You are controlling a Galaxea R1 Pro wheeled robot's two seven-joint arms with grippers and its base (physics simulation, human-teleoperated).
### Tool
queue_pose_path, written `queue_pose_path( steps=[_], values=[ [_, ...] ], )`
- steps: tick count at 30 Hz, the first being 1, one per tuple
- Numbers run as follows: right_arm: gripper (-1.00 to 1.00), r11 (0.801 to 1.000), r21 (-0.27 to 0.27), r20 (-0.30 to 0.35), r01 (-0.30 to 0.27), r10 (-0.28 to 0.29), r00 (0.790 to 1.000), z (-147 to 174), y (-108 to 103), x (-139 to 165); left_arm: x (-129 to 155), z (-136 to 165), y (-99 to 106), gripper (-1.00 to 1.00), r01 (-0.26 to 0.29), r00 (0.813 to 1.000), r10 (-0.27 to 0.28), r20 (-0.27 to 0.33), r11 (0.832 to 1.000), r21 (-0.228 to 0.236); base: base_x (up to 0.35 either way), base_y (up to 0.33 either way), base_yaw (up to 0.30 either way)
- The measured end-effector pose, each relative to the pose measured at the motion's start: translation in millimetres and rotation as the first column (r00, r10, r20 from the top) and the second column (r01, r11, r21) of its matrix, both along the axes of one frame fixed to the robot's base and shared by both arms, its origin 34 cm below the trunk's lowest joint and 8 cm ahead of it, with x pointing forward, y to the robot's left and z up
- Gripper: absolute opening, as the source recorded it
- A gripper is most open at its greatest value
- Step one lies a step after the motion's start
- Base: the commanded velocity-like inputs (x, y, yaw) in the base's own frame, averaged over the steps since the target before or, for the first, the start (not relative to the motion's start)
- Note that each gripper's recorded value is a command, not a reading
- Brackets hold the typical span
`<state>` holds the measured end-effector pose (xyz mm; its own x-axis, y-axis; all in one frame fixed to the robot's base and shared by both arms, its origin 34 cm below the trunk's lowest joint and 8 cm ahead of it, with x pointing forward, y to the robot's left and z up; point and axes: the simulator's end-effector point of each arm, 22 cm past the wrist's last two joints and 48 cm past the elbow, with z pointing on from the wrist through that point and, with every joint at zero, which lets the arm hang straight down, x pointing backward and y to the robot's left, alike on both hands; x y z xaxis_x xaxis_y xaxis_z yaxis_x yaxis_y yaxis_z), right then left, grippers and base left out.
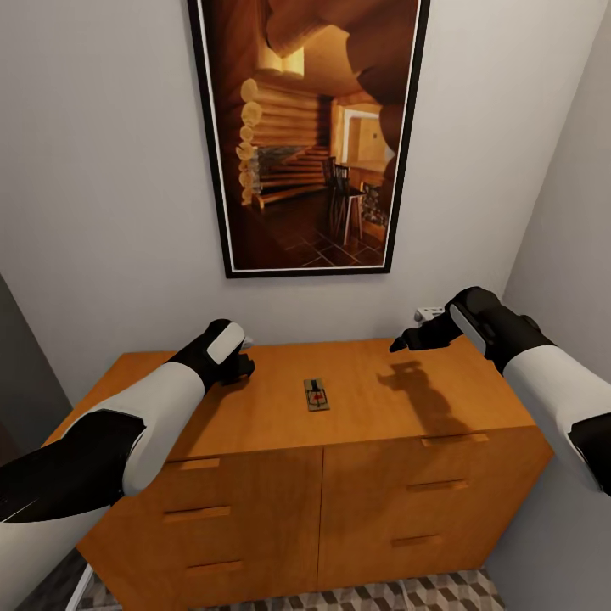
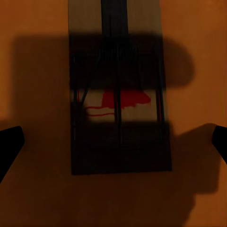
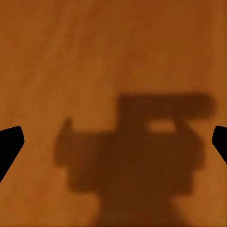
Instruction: Take the four mousetraps from the cabinet in the bathroom and place them on the bathroom floor. Make sure all four end up on the same floor surface, and ensure that at least two of them are either under or directly next to the same bathroom sink.
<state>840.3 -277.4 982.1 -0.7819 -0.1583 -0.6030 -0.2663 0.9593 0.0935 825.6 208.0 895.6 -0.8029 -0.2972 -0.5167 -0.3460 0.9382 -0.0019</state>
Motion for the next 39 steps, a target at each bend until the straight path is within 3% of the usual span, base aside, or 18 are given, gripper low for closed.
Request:
queue_pose_path(
  steps=[20, 21, 39],
  values=[
    [1.00, 1.000, -0.001, 0.000, 0.002, -0.002, 1.000, -0.1, -1.2, 0.0, 0.0, 0.0, 0.0, 1.00, 0.001, 1.000, -0.001, 0.000, 1.000, 0.000, 0.000, 0.000, 0.000],
    [1.00, 1.000, -0.002, 0.000, 0.002, -0.002, 1.000, -0.2, -1.3, -0.1, 0.0, 0.0, 0.0, -1.00, 0.000, 1.000, 0.000, 0.000, 1.000, 0.000, 0.000, 0.000, 0.000],
    [1.00, 1.000, -0.002, -0.001, 0.002, -0.002, 1.000, -0.3, -1.8, -0.1, 0.5, 0.2, -0.4, -1.00, -0.004, 1.000, 0.004, 0.003, 1.000, -0.003, 0.000, 0.000, 0.000]
  ],
)
